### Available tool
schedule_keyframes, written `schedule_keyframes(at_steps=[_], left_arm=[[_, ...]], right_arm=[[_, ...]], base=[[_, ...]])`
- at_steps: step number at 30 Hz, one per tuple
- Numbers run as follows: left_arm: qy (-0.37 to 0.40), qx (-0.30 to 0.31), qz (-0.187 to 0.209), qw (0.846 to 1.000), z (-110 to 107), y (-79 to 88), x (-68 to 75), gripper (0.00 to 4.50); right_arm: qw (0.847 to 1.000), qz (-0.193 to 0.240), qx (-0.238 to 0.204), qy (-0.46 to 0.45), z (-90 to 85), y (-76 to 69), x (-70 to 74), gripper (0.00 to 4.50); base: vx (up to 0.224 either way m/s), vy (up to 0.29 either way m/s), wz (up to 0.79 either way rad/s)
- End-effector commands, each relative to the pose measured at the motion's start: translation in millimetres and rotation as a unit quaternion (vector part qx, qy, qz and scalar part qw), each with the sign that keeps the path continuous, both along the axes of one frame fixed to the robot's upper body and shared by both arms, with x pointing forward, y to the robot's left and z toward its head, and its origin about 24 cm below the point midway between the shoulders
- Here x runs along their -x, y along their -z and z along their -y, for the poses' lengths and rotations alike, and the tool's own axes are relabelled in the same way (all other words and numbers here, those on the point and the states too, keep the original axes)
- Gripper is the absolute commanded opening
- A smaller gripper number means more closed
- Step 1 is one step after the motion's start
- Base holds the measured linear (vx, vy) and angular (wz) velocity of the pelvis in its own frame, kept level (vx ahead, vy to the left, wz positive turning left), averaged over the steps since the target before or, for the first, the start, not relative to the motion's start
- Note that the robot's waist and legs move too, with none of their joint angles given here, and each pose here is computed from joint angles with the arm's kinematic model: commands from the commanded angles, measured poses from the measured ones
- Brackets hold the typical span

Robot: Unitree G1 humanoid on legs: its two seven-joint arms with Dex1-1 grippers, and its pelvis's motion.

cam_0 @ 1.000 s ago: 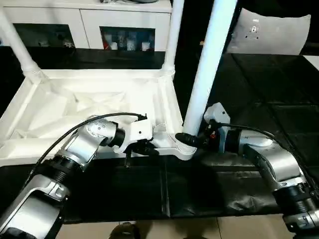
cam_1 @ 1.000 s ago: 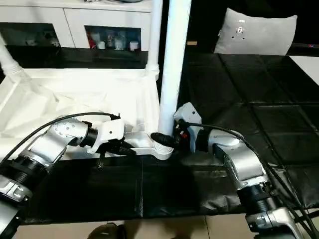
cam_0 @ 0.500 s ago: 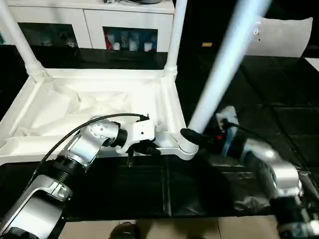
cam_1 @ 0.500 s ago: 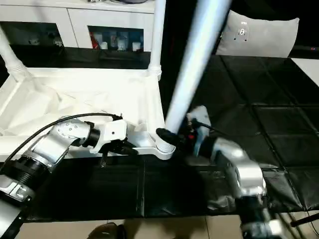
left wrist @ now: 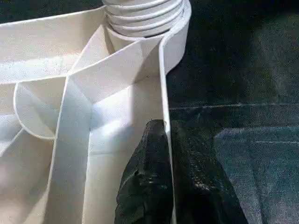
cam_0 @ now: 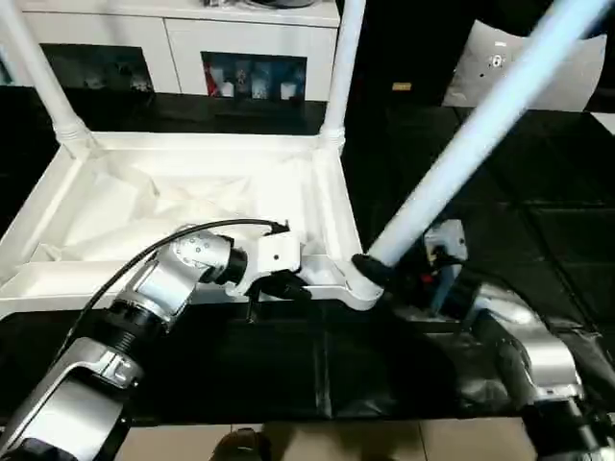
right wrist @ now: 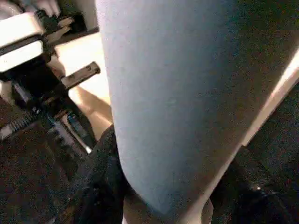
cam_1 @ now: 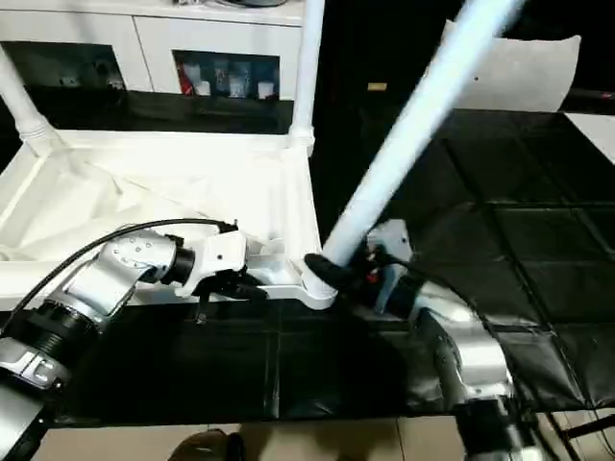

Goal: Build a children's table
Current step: Insert table leg to table base

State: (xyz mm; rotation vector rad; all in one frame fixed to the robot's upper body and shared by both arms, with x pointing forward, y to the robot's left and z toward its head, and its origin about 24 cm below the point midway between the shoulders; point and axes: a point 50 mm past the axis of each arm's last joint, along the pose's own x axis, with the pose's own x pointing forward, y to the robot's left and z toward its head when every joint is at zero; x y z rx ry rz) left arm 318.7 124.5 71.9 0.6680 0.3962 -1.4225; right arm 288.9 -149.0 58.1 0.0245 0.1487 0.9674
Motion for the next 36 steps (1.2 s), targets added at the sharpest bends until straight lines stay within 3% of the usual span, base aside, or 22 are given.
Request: schedule_keyframes(at_steps=[1, 5, 10, 16, 19, 21, 22, 23, 25, 28, 36], left_arm=[[0.030, -0.001, 0.037, 0.999, 6.6, -15.5, -4.4, 0.00], [0.049, -0.014, 0.036, 0.998, 6.8, -15.9, -3.6, 0.00], [0.062, -0.014, 0.035, 0.997, 11.2, -18.8, -7.7, 0.00], [0.057, -0.016, 0.036, 0.998, 11.8, -19.6, -12.8, 0.00], [0.051, -0.020, 0.037, 0.998, 9.1, -19.3, -14.1, 0.00], [0.042, -0.017, 0.037, 0.998, 6.4, -20.4, -14.8, 0.00], [0.042, -0.017, 0.037, 0.998, 6.4, -20.4, -14.8, 0.00], [0.040, -0.015, 0.035, 0.998, 5.1, -20.6, -14.5, 0.00], [0.039, -0.014, 0.035, 0.999, 4.0, -20.1, -13.8, 0.00], [0.037, -0.011, 0.029, 0.999, 2.3, -18.4, -10.6, 0.00], [0.036, -0.008, 0.024, 0.999, 1.9, -18.5, -8.4, 0.00]], right_arm=[[0.994, -0.070, 0.079, 0.011, 11.6, 36.6, 5.1, 1.94], [0.988, -0.092, 0.120, -0.022, 8.7, 51.2, -8.6, 1.94], [0.980, -0.114, 0.151, -0.064, 1.9, 62.4, -14.6, 1.94], [0.977, -0.120, 0.145, -0.100, 4.0, 70.4, -4.9, 1.94], [0.981, -0.106, 0.127, -0.099, 6.5, 67.5, -4.1, 1.94], [0.990, -0.095, 0.069, -0.078, 8.9, 56.7, -7.2, 1.94], [0.990, -0.095, 0.069, -0.078, 8.9, 56.7, -7.2, 1.94], [0.993, -0.091, 0.026, -0.066, 10.7, 45.7, -11.8, 1.94], [0.995, -0.082, 0.017, -0.062, 11.8, 35.3, -15.4, 1.94], [0.994, -0.056, 0.062, -0.070, 6.5, 15.3, -16.5, 1.93], [0.990, -0.054, 0.096, -0.092, -4.9, 7.1, -9.4, 1.93]], base=[[0.000, 0.000, 0.00], [0.000, 0.000, 0.00], [0.000, 0.000, 0.00], [0.000, 0.000, 0.00], [0.000, 0.000, 0.00], [0.000, 0.000, 0.00], [0.000, 0.000, 0.00], [0.000, 0.000, 0.00], [0.000, 0.000, 0.00], [0.019, -0.007, -0.01], [0.000, 0.000, 0.00]])
